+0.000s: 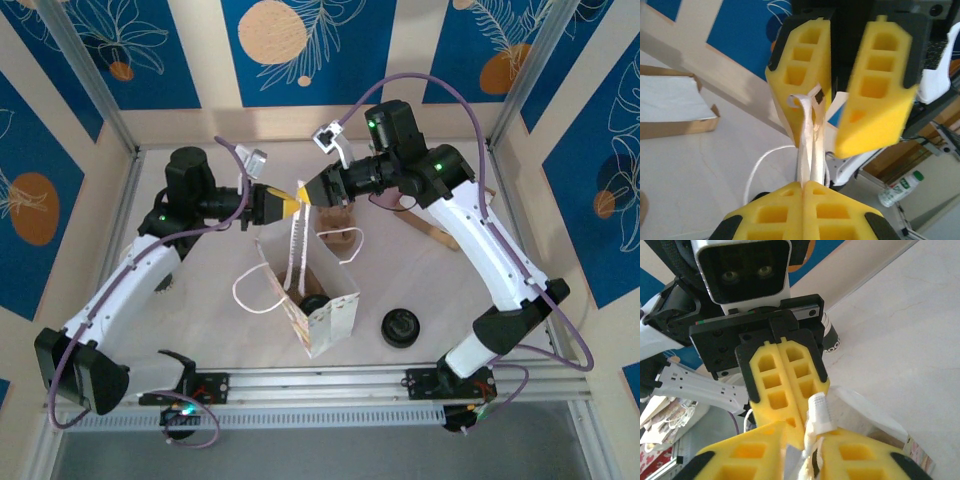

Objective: Pack the takeout coffee

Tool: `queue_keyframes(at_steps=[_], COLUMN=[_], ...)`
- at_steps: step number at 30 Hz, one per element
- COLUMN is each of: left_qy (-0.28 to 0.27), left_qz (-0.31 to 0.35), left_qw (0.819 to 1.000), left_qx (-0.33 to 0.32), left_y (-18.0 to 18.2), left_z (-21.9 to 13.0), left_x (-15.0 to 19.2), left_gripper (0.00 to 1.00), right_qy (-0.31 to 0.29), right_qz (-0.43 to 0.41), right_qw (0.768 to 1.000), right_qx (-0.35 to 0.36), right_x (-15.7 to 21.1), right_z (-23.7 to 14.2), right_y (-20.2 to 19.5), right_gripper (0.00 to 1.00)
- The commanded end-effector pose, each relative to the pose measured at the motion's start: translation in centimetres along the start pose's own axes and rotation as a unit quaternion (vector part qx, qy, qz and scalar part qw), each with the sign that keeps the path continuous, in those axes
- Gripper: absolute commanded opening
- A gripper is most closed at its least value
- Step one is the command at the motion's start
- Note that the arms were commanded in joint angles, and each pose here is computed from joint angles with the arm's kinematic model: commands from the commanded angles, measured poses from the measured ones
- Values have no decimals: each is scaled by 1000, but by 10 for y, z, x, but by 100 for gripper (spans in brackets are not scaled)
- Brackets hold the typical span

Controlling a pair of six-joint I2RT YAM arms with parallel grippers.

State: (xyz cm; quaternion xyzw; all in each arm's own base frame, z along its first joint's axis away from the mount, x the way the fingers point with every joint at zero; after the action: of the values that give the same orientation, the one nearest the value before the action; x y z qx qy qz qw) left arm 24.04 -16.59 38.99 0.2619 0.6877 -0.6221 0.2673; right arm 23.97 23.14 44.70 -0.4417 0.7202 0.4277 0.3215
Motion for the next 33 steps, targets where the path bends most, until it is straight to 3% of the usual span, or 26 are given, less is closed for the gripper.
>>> queue_keyframes(at_steps=[1,4,10,16,25,28,33], left_qy=[-37,-55,-69,-66,-44,-38,-35], left_qz=[38,48,56,58,49,47,50], left_qw=[997,995,994,996,998,998,998], left_qx=[-47,-65,-67,-21,10,12,12], left_y=[-7,-10,-19,-30,-30,-28,-28], left_z=[-16,-22,-25,-23,-15,-10,-6], left_x=[-6,-9,-15,-24,-25,-26,-31], left_gripper=[0,0,0,0,0,0,0], right_qy=[9,7,-15,-32,-59,-59,-64], right_qz=[-10,-13,-11,15,25,26,24], right_qw=[1000,1000,1000,999,997,996,996], right_qx=[5,6,-3,-9,-53,-60,-58], right_x=[3,2,-6,-18,-32,-34,-36], right_z=[4,5,1,1,5,8,9], right_y=[0,1,6,3,0,-1,-2], right_gripper=[33,38,59,60,46,37,14])
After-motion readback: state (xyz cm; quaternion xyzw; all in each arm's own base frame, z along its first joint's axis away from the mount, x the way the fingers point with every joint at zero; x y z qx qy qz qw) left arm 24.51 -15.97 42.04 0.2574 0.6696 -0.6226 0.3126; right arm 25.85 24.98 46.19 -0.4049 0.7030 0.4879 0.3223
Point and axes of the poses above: each hand's point on the last joint's axis, 136 mm out from that joint toward the fingers, its own z axis out along the fingers, its own y axis along the line the jaws close on, x = y × z, the point moved 10 cm from there along -z, back along the fingers, and after that the axes turned 13 degrees about -z, right-handed, at the moved point
